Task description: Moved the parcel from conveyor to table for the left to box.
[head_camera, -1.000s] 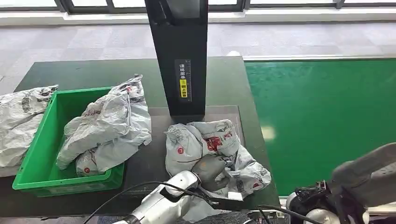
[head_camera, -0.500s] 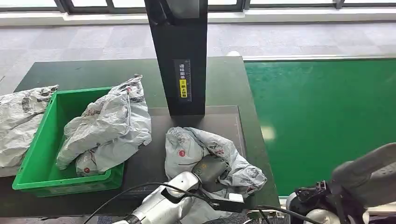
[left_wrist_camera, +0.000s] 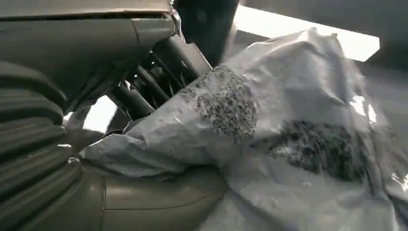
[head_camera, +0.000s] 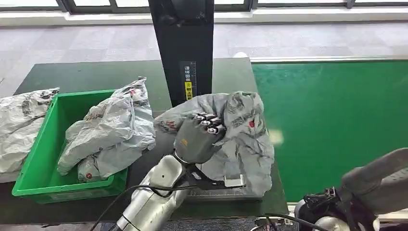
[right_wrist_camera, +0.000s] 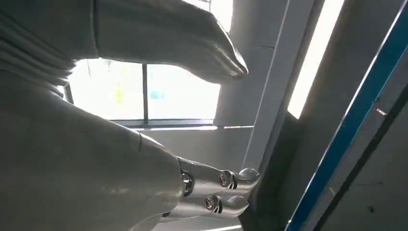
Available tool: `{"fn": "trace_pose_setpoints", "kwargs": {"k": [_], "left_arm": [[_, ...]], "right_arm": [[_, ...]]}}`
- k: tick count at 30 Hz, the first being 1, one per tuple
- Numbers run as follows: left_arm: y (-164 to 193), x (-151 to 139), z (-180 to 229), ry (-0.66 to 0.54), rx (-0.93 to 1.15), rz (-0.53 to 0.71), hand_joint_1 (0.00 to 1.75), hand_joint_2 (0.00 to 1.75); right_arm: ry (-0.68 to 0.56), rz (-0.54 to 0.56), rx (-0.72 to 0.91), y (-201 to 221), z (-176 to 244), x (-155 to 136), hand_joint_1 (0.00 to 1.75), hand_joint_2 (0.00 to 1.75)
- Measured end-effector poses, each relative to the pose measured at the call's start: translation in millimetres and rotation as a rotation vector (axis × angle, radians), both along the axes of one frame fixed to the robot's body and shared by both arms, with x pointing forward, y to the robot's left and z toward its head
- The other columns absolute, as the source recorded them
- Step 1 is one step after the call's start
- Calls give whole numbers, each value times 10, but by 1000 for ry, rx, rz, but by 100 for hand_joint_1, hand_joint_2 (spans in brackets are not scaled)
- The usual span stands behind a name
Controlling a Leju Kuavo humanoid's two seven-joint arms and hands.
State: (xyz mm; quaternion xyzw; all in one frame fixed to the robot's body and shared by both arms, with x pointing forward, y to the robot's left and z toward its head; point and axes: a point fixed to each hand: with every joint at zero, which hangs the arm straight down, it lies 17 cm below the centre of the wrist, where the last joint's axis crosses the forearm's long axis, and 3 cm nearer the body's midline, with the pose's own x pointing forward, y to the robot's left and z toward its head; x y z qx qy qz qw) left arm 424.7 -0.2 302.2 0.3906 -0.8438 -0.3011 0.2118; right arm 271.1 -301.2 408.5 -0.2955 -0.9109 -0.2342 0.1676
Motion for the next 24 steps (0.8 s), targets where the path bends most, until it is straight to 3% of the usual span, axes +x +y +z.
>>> {"fn": "trace_pose_setpoints", "kwargs": {"k": [4,12,19,20,22,24], "left_arm": [[322,-93,425,-96,-82,44,175,175],[751,-263,840,-212,-162,88,175,175],[941,-298,928,-236,-193,113,175,175],[1090,-322,979,-253,-211,137,175,175],[1792,-426,1100,-311,-294,245,175,175],[2093,-455,1078,-321,-331,286,175,175]], "right_arm": [[2,4,5,-3,-11,11,0,0],[13,16,20,-9,-53,53,0,0],[16,21,27,-14,-69,66,0,0],[19,25,30,-15,-82,78,0,0],[38,34,33,2,-140,139,0,0],[45,36,34,9,-159,156,0,0]]}}
